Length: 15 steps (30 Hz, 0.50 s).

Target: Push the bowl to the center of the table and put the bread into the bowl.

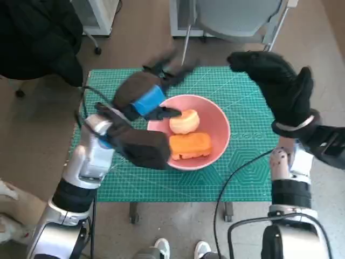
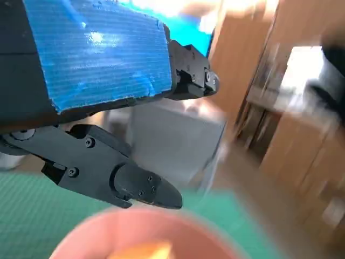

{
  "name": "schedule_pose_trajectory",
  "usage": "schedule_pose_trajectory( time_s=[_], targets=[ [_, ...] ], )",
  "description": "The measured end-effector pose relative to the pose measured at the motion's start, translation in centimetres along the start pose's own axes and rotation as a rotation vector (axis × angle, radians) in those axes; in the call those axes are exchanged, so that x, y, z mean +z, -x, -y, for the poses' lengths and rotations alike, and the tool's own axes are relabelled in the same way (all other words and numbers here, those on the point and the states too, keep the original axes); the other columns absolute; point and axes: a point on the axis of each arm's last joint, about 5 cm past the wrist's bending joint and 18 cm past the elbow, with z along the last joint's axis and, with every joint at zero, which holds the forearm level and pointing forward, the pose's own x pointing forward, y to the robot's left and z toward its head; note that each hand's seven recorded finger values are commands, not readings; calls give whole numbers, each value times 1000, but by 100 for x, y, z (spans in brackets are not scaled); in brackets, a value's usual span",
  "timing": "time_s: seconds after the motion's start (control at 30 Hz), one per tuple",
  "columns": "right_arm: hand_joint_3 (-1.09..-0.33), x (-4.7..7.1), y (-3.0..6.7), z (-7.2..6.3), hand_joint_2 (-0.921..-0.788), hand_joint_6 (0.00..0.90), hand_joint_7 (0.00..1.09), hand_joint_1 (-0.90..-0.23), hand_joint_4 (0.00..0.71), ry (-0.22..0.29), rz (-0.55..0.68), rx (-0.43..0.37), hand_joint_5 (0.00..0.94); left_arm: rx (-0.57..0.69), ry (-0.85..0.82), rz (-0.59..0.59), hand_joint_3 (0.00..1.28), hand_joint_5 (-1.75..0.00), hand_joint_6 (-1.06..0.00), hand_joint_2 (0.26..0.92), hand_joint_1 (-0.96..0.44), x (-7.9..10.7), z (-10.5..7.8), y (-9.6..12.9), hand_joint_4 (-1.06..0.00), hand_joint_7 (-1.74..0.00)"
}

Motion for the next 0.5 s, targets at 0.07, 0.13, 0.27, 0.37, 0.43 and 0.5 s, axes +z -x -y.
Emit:
schedule_pose_trajectory(
  time_s=[0.07,0.13,0.27,0.37,0.43,0.5],
  targets=[
    [-844,1,-12,2,-921,312,4,-707,271,2,3,-1,4,51,47,23,232,-18,-345,921,-554,-37,-28,33,-214,-54],
    [-842,1,-28,3,-921,313,4,-707,272,4,6,-4,4,101,97,45,267,-15,-337,921,-567,-80,-57,67,-215,-49],
    [-839,4,-60,8,-921,318,7,-705,274,8,12,-16,4,184,205,61,344,-13,-304,921,-607,-172,-85,139,-222,-30],
    [-837,5,-74,5,-921,316,6,-712,270,16,15,-31,3,246,322,63,396,-9,-274,921,-620,-230,-68,197,-220,-19],
    [-836,4,-81,-2,-921,317,6,-716,269,24,13,-37,3,265,379,57,401,-8,-266,921,-624,-257,-52,224,-220,-16],
    [-835,0,-86,-12,-921,316,6,-719,268,32,8,-43,2,275,434,54,411,-6,-257,921,-624,-279,-40,256,-218,-12]
  ],
)
